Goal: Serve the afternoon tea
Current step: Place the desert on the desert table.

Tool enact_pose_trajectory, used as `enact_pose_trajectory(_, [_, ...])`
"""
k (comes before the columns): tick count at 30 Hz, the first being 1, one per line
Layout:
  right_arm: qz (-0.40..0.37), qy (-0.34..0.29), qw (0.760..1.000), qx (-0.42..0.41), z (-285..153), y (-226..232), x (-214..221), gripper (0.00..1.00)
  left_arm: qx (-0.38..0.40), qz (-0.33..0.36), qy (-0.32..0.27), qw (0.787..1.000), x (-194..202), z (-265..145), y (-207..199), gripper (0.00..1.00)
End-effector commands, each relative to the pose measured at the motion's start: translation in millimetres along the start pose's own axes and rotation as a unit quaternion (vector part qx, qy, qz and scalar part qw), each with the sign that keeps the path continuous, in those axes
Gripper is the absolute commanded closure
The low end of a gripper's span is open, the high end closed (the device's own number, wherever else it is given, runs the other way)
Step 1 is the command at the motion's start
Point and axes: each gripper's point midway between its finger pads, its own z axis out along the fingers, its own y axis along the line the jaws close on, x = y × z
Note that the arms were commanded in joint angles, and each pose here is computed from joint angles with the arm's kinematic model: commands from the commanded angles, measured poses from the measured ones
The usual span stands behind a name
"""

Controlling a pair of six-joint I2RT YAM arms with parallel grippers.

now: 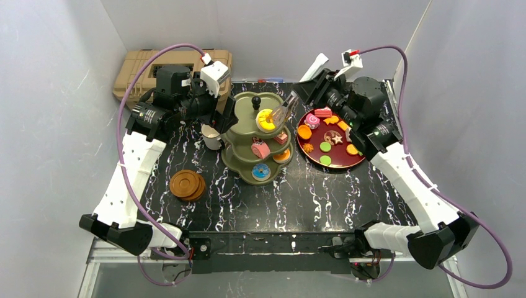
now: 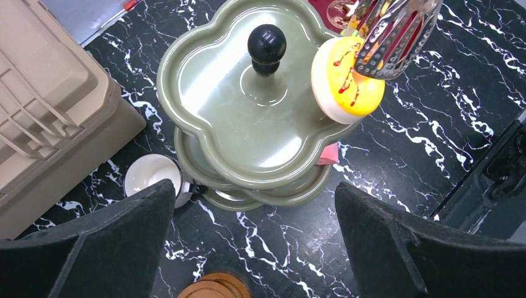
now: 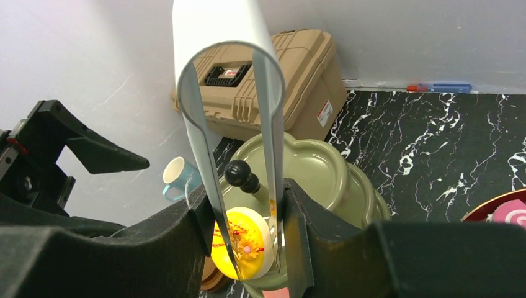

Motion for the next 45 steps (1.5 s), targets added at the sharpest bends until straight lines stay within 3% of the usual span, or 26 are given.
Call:
enact_pose_trajectory(1, [-0.022, -0.048, 0.999, -0.014, 0, 20, -32, 0.86, -0.004, 0.009, -0.019, 1.0, -10, -15, -4, 0.01])
enact_pose_trajectory(11, [-0.041, -0.075, 0.996, 0.013, 6, 12, -40, 0.82, -0.005, 0.009, -0.017, 1.0, -9, -15, -3, 0.01])
enact_pose_trajectory(15, [-0.041, -0.066, 0.997, 0.006, 10, 15, -34, 0.7, -0.006, 0.012, -0.018, 1.0, -10, -16, -3, 0.01])
enact_pose_trajectory(25, [-0.045, -0.079, 0.996, 0.001, 5, 18, -39, 0.53, -0.006, 0.011, -0.019, 1.0, -11, -15, -3, 0.01])
enact_pose_trajectory(35, [-0.046, -0.09, 0.995, -0.001, 2, 20, -43, 0.48, -0.008, 0.012, -0.02, 1.0, -10, -17, -3, 0.01])
enact_pose_trajectory(45, [-0.078, -0.127, 0.988, 0.04, -17, 13, -67, 0.54, -0.009, 0.014, -0.021, 1.0, -11, -17, -2, 0.01])
